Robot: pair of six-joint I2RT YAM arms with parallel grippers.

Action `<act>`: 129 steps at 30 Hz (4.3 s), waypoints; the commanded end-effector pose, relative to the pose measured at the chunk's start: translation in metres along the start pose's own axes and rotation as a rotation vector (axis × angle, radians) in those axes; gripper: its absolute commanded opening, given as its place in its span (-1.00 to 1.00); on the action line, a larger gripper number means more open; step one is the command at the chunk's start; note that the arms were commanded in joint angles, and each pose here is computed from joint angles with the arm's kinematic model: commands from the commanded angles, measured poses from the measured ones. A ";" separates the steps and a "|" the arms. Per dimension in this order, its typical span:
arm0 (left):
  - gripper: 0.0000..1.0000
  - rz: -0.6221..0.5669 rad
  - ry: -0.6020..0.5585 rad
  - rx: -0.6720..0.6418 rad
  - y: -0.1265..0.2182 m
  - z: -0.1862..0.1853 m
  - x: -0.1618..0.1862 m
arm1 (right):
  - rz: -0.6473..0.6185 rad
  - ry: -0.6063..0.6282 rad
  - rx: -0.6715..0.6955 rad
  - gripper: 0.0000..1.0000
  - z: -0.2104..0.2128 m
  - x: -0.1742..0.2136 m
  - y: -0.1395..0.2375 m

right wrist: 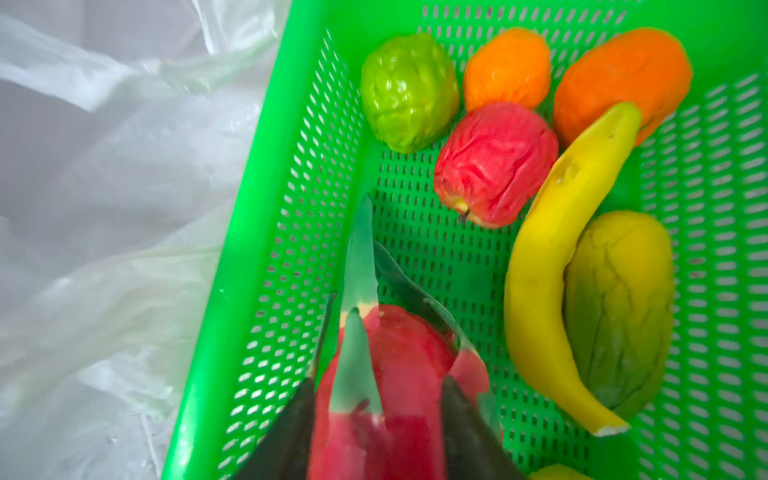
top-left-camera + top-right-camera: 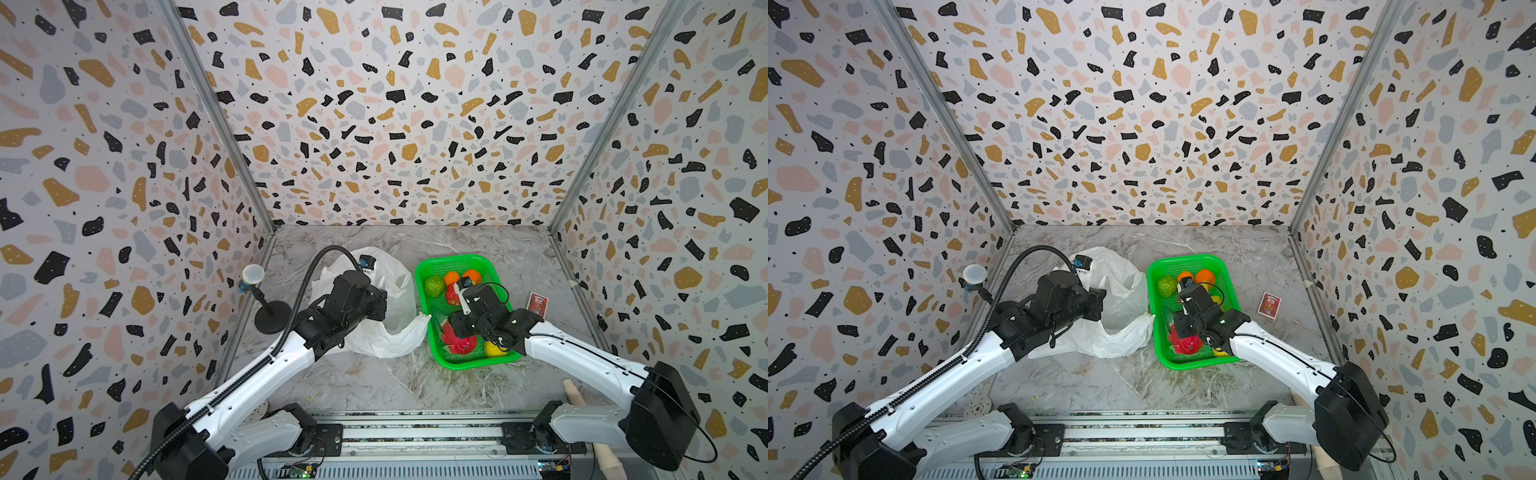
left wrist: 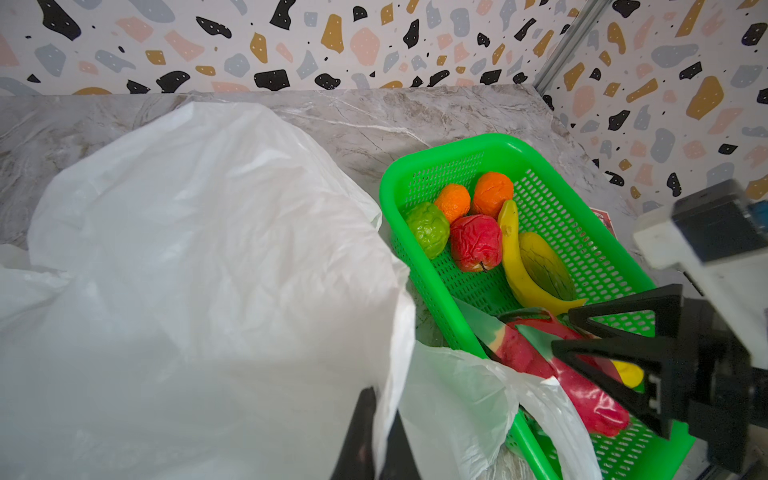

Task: Place the fruits into the plastic bag
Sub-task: 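Grasp the red dragon fruit in the basket with the right gripper, then lift the dragon fruit out of the basket toward the held bag opening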

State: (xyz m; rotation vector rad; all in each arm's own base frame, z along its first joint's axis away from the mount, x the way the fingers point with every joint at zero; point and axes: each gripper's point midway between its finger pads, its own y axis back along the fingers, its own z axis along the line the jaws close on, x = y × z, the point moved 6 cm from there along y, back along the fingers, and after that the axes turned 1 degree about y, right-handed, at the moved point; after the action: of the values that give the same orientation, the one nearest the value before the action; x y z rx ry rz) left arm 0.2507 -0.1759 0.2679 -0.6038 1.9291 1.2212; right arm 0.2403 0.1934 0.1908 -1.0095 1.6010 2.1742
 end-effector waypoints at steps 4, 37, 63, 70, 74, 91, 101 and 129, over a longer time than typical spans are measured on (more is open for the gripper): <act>-1.00 -0.028 0.013 0.008 0.000 0.000 -0.003 | -0.170 0.032 -0.022 -0.51 0.008 -0.044 0.029; -1.00 -0.011 -0.027 -0.007 -0.005 0.002 0.002 | 0.453 0.022 0.057 0.98 -0.011 0.072 -0.033; -1.00 -0.009 -0.028 -0.011 -0.007 0.002 0.001 | 0.151 -0.006 -0.015 -0.94 -0.004 0.031 -0.013; -1.00 -0.010 -0.032 -0.012 -0.005 0.003 0.001 | -0.019 -0.028 -0.031 -1.00 -0.004 0.001 0.019; -1.00 -0.012 -0.032 -0.010 -0.005 0.002 0.000 | -0.088 -0.032 -0.031 -1.00 -0.006 -0.012 0.033; -1.00 -0.010 -0.018 0.002 -0.004 0.002 0.003 | -0.355 0.049 -0.228 -1.00 0.032 -0.085 0.057; -1.00 -0.055 0.052 -0.024 -0.001 0.005 -0.004 | -0.264 0.205 -0.428 -1.00 0.082 -0.067 0.050; -1.00 -0.025 -0.024 0.115 -0.001 -0.017 -0.016 | -0.068 0.324 -0.547 -1.00 0.109 -0.032 0.029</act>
State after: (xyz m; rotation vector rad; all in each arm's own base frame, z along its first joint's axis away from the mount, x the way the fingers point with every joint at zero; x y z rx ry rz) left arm 0.2553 -0.1852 0.2641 -0.5638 1.9601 1.1995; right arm 0.1910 0.2699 0.2168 -1.5066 1.2212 2.6430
